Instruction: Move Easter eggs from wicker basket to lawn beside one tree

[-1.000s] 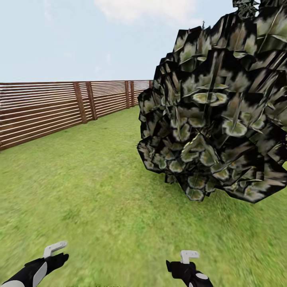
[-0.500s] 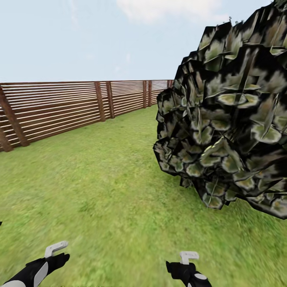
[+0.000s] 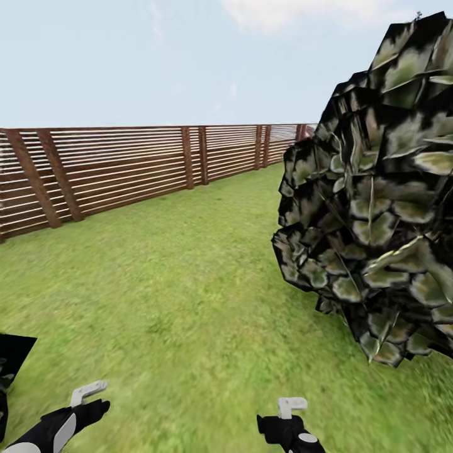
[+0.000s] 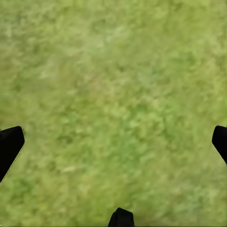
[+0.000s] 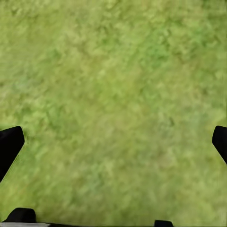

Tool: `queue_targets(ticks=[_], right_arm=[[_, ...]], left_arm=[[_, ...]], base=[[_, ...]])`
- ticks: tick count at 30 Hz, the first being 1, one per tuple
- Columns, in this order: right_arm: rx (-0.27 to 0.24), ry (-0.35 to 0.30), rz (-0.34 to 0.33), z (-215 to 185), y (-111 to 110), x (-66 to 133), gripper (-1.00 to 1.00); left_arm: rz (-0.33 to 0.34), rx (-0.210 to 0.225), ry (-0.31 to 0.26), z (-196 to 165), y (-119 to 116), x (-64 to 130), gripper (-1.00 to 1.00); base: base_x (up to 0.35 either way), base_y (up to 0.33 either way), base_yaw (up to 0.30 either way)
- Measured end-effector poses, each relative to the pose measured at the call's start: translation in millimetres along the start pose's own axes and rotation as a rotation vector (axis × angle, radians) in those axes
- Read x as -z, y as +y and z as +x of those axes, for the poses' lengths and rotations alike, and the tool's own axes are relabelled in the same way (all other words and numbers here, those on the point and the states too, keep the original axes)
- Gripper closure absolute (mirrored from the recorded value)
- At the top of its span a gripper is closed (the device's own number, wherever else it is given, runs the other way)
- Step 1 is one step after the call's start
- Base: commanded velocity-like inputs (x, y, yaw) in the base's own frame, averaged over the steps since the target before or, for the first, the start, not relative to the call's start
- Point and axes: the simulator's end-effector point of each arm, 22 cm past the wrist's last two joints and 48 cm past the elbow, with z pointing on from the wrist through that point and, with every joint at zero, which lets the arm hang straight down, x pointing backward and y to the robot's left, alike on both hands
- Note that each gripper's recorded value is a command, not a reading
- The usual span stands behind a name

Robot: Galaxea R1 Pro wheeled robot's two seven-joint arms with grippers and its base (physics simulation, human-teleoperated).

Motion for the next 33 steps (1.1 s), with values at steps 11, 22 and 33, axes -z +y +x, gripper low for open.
queue_targets(ticks=[11, 22, 33], right_arm=[[0.0, 0.009, 0.0, 4, 0, -1.8, -1.0], [-0.001, 0.019, 0.0, 8, 0, -3.1, -1.0], [-0.003, 0.026, 0.0, 12, 0, -4.7, -1.0]], left_arm=[[-0.003, -0.001, 0.01, 4, 1, -2.4, -1.0], [-0.005, -0.003, 0.017, 8, 1, -4.3, -1.0], [-0.007, -0.005, 0.024, 12, 2, -6.6, -1.0]], base=[[0.184, 0.259, 0.269], [0.225, 0.108, 0.266], [0.329, 0.002, 0.264]])
